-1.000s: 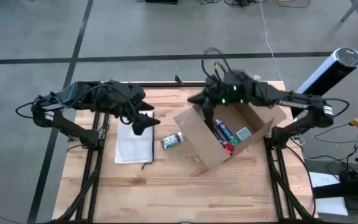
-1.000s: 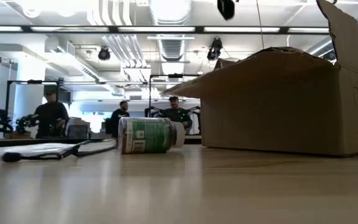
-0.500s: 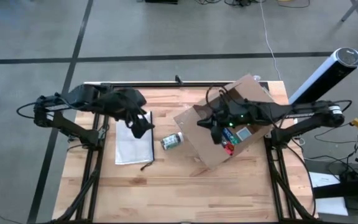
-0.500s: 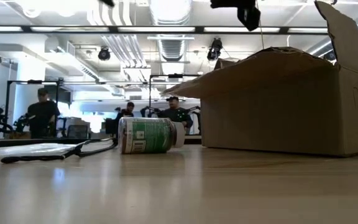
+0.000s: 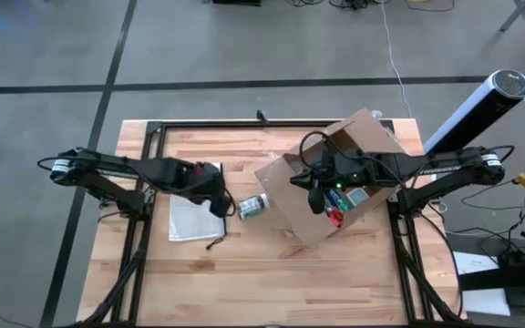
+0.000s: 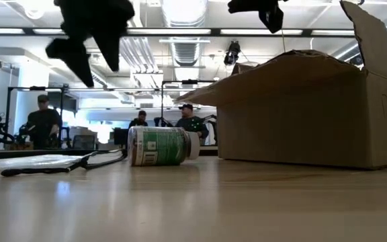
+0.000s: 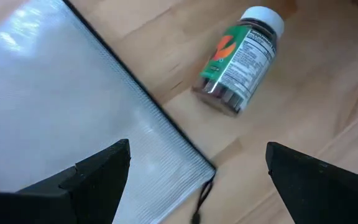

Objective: Unpack boxes

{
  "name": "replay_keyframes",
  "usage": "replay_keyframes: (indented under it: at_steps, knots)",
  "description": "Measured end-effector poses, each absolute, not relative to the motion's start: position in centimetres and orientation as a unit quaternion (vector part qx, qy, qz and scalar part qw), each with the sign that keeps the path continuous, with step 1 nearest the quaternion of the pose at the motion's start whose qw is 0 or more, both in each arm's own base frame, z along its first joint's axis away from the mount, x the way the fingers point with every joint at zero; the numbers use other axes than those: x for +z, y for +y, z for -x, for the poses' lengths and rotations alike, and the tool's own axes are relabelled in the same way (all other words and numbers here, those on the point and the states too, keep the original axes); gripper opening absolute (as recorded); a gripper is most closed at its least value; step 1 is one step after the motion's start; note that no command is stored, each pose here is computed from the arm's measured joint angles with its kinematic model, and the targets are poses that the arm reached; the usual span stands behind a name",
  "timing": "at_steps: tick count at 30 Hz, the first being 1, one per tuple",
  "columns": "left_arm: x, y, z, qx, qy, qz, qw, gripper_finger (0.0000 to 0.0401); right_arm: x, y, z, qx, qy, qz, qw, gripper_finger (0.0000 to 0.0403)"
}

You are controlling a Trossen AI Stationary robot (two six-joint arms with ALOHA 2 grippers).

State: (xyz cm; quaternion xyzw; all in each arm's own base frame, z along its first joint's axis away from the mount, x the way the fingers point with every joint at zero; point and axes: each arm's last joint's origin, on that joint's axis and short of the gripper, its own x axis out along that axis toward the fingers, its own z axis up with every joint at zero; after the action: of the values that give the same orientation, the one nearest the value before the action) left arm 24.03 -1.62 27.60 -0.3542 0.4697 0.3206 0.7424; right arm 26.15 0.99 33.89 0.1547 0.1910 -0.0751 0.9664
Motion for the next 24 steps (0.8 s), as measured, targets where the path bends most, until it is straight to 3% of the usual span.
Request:
replay_keyframes:
  at_steps: [8,24]
  knots:
    - [24.1,-0.9,-24.7,0.373,0.442,0.38,0.722,0.0355,33.9,1.0,-26.1,-0.071,0.192,-0.143,0.968,0.0]
    - [18.1,-0.9,-28.0,0.418,0.52,0.345,0.66,0.0355,34.9,1.0,-25.6,-0.059,0.179,-0.124,0.974,0.0]
